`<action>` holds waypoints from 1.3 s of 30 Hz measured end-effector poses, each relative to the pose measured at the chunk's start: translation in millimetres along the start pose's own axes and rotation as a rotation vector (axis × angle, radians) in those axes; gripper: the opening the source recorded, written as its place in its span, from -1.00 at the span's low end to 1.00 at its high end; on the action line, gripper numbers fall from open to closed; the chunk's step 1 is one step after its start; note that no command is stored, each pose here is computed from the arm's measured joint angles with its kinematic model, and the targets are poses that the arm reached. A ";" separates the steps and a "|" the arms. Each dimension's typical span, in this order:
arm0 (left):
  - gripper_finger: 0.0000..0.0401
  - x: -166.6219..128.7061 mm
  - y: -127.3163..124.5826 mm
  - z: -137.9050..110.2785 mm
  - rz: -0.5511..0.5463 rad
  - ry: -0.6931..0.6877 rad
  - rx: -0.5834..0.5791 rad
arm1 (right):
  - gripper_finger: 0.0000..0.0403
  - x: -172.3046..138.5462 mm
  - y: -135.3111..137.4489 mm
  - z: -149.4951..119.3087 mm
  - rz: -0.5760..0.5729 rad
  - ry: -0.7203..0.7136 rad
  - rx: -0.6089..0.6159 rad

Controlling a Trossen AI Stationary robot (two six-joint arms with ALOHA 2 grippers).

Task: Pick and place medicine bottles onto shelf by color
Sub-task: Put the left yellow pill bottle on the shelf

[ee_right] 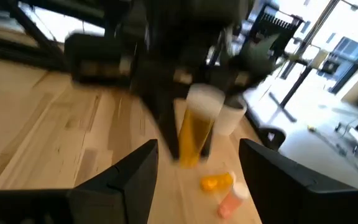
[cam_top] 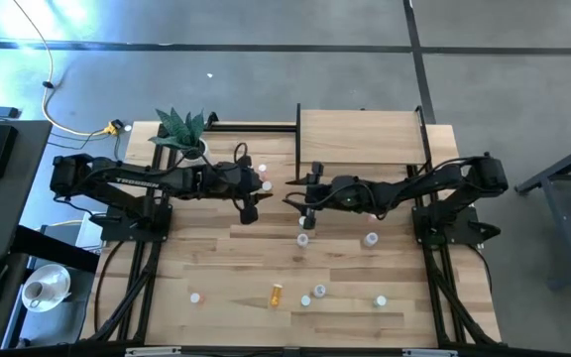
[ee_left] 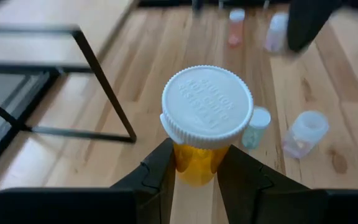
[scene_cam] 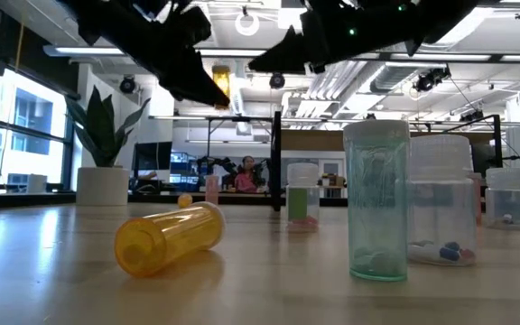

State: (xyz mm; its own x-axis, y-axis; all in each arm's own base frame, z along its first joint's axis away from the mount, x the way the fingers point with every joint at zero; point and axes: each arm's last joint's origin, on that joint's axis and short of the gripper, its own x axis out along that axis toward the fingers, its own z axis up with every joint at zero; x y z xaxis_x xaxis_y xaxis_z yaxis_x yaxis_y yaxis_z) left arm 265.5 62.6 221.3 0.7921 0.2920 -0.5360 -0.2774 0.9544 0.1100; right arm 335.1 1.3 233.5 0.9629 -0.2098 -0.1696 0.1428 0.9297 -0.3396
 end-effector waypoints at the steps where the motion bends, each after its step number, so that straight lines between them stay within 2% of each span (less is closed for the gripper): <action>1: -0.55 3.5 -0.4 -0.7 -0.001 0.010 0.005 | 0.07 0.0 -0.4 1.5 -0.003 -0.015 -0.009; 8: -0.55 27.1 -3.6 20.2 -0.005 0.012 0.010 | 0.07 2.7 -8.1 14.1 -0.033 -0.077 -0.051; 16: -0.55 46.3 -7.6 23.4 0.011 0.079 0.051 | 0.07 8.9 -12.2 24.8 0.011 0.062 -0.057; 32: -0.55 47.2 -9.3 29.6 0.021 0.020 0.072 | 0.07 8.4 -10.6 18.0 0.035 0.146 -0.033; 39: -0.55 46.7 -12.8 31.9 0.035 -0.002 0.094 | 0.07 7.7 -11.2 14.2 -0.009 0.196 -0.045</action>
State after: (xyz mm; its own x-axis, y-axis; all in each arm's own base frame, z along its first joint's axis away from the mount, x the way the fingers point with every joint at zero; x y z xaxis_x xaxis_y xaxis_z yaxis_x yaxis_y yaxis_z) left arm 323.4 66.0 221.5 0.7837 0.3257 -0.5289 -0.2531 0.9451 0.2069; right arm 344.2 -6.5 249.1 0.8979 -0.2774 -0.3417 0.1367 0.9138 -0.3825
